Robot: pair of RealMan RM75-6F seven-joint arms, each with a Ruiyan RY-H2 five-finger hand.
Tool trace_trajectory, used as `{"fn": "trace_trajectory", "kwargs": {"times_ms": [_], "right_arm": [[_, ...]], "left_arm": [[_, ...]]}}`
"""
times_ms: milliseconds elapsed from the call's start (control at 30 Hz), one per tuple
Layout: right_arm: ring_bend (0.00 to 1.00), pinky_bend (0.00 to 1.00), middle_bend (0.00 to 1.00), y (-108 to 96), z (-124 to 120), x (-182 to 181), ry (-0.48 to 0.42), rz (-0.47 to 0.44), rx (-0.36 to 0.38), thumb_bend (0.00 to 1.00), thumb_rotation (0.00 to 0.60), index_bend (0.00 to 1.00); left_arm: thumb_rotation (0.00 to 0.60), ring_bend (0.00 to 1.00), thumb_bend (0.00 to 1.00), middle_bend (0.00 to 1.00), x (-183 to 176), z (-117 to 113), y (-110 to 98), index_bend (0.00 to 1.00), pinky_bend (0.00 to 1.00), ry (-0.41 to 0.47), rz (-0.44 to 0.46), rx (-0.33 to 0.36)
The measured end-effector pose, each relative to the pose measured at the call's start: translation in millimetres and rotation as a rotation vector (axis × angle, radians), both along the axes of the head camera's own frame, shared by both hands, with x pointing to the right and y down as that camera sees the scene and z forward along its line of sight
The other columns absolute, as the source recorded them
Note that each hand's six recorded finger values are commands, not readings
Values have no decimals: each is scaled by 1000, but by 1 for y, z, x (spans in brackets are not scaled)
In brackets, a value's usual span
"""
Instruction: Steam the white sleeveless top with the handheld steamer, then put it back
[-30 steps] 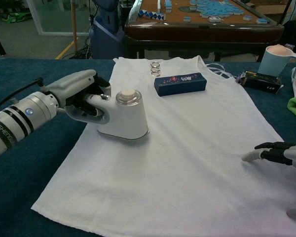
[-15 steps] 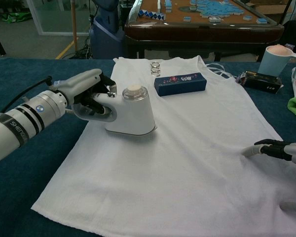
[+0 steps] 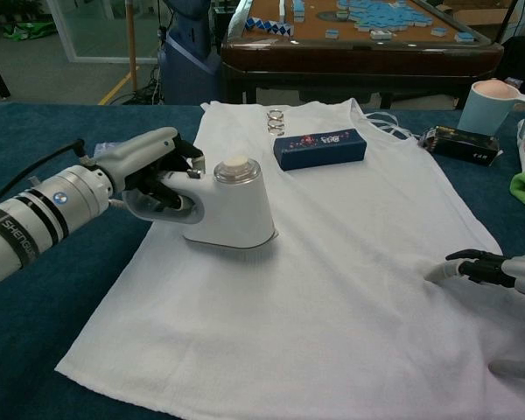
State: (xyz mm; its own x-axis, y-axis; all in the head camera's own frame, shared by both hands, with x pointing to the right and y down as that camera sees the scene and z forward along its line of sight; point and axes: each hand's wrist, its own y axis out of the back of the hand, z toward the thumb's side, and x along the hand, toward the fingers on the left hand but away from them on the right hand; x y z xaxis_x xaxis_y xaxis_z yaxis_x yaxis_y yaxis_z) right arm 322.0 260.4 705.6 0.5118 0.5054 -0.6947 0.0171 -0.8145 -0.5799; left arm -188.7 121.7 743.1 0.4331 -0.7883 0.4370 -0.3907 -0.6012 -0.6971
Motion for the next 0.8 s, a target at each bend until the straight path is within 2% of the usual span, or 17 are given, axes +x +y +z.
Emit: {"fn": "trace_trajectory", "kwargs": {"times_ms": [333,567,800], "right_arm": [[41,159,155,2,-3,2,13,-18,11,208,600,145],[41,131,155,2,-6,2,18,-16,14,187,600,145],[41,128,154,2,-7,3,23,-15,13,170,600,145]], "left_arm": [[600,783,335,919,0,2,14,956,816,-24,36,18],[600,782,335,919,1,9,11,957,815,-56,48,44],[600,781,335,919,-3,14,4,958,813,-77,55,102]]}}
